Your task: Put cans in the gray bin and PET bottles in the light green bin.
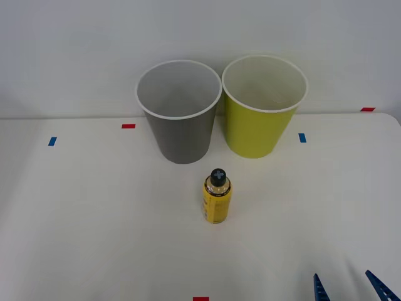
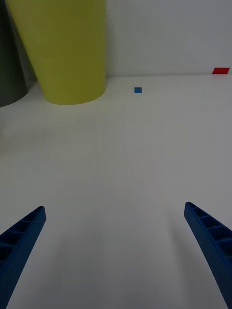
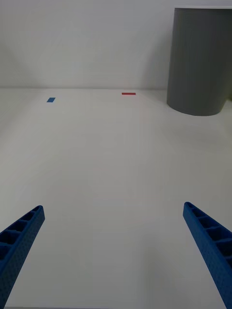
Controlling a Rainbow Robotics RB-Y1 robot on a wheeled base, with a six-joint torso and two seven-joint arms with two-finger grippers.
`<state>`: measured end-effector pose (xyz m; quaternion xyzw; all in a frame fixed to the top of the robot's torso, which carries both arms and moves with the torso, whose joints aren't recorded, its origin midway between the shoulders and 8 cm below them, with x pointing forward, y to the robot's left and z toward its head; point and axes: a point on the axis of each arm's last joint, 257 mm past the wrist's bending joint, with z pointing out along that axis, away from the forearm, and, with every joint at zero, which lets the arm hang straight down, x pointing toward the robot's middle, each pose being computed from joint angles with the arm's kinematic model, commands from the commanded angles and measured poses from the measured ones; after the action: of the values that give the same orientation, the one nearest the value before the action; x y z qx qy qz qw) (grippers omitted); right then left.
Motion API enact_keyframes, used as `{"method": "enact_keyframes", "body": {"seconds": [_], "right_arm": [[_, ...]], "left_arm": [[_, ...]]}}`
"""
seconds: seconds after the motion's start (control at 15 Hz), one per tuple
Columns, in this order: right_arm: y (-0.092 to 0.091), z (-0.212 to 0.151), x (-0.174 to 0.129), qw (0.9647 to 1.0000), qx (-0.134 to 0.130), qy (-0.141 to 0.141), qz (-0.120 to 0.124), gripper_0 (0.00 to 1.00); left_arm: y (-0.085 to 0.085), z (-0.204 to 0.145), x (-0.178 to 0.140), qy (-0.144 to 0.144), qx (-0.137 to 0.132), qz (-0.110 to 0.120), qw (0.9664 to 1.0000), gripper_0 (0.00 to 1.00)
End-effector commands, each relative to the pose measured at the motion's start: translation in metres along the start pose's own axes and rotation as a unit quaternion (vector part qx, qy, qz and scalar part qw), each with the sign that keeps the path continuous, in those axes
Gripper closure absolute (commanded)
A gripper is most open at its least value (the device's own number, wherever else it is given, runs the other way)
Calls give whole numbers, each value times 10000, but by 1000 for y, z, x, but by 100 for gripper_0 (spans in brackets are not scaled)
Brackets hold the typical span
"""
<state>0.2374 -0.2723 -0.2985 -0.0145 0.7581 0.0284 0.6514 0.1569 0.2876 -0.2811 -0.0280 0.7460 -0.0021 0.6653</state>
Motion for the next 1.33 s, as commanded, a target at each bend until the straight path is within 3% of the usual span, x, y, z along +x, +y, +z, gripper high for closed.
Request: {"method": "enact_keyframes", "body": {"seconds": [0.07,1.33], "right_arm": [[0,0,0,10000,0,0,0,0],[0,0,0,10000,0,0,0,0]], "left_arm": [[0,0,0,0,0,0,10000,0],[0,0,0,0,0,0,10000,0]]}}
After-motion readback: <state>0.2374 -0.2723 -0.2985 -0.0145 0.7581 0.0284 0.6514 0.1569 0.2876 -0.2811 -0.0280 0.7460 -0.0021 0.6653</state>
